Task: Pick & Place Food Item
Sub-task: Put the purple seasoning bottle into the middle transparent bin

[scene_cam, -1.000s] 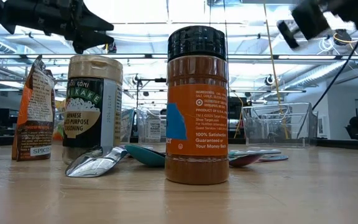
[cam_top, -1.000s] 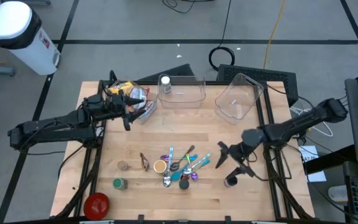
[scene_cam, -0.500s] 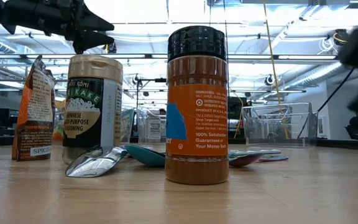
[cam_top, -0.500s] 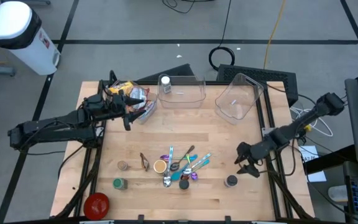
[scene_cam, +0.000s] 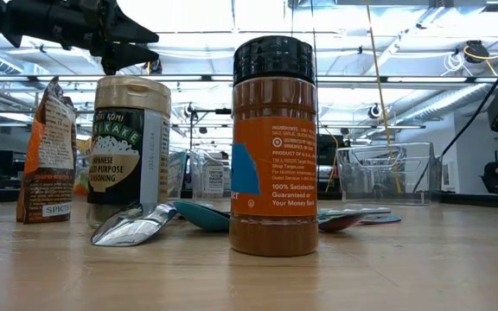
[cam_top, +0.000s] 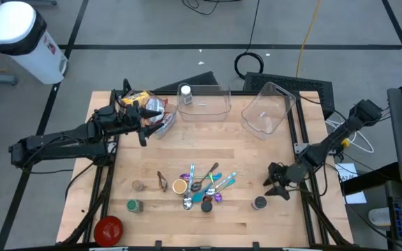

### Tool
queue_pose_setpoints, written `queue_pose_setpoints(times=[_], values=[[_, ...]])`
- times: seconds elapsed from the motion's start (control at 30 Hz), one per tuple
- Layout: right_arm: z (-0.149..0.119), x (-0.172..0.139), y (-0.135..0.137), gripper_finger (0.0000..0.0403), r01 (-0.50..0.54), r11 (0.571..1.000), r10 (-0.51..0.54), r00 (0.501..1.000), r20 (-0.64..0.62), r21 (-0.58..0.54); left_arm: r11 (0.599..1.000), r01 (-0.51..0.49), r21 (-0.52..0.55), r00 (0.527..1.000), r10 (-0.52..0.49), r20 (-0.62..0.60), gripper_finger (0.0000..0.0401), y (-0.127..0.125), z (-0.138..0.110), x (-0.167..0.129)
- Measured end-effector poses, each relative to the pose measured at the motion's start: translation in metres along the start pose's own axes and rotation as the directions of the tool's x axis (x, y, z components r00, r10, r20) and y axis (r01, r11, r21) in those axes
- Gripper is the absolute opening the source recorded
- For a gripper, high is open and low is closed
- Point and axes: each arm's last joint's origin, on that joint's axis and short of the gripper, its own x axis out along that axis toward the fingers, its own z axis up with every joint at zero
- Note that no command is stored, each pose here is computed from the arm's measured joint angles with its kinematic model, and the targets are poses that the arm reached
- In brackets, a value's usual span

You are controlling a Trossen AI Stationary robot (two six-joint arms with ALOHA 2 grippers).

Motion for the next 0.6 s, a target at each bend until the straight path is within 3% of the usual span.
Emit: queue_pose_setpoints(times=[0.1, 0.2, 0.33, 0.43, 0.6], values=[[0.001, 0.001, 0.004, 0.0269, -0.031, 0.999, 0.032, 0.999, 0.022, -0.04, 1.0, 0.0, -0.001, 1.0, 0.0, 0.0, 0.0255, 0.0, 0.0, 0.0], [0.006, -0.001, 0.016, 0.0267, -0.137, 0.982, 0.148, 0.986, 0.08, -0.13, 1.0, 0.0, -0.001, 1.0, 0.0, 0.0, 0.0255, 0.0, 0.0, 0.0], [0.01, -0.006, 0.031, 0.0249, -0.221, 0.92, 0.283, 0.946, 0.158, -0.324, 1.0, 0.0, -0.004, 1.0, 0.0, 0.0, 0.0255, 0.0, 0.0, 0.0], [0.007, -0.007, 0.034, 0.0234, -0.193, 0.898, 0.281, 0.943, 0.178, -0.395, 1.0, 0.0, -0.009, 1.0, 0.0, 0.0, 0.0255, 0.0, 0.0, 0.0], [-0.001, -0.004, 0.034, 0.0211, -0.168, 0.902, 0.248, 0.956, 0.158, -0.398, 1.0, 0.0, -0.013, 1.0, 0.0, 0.0, 0.0255, 0.0, 0.0, 0.0]])
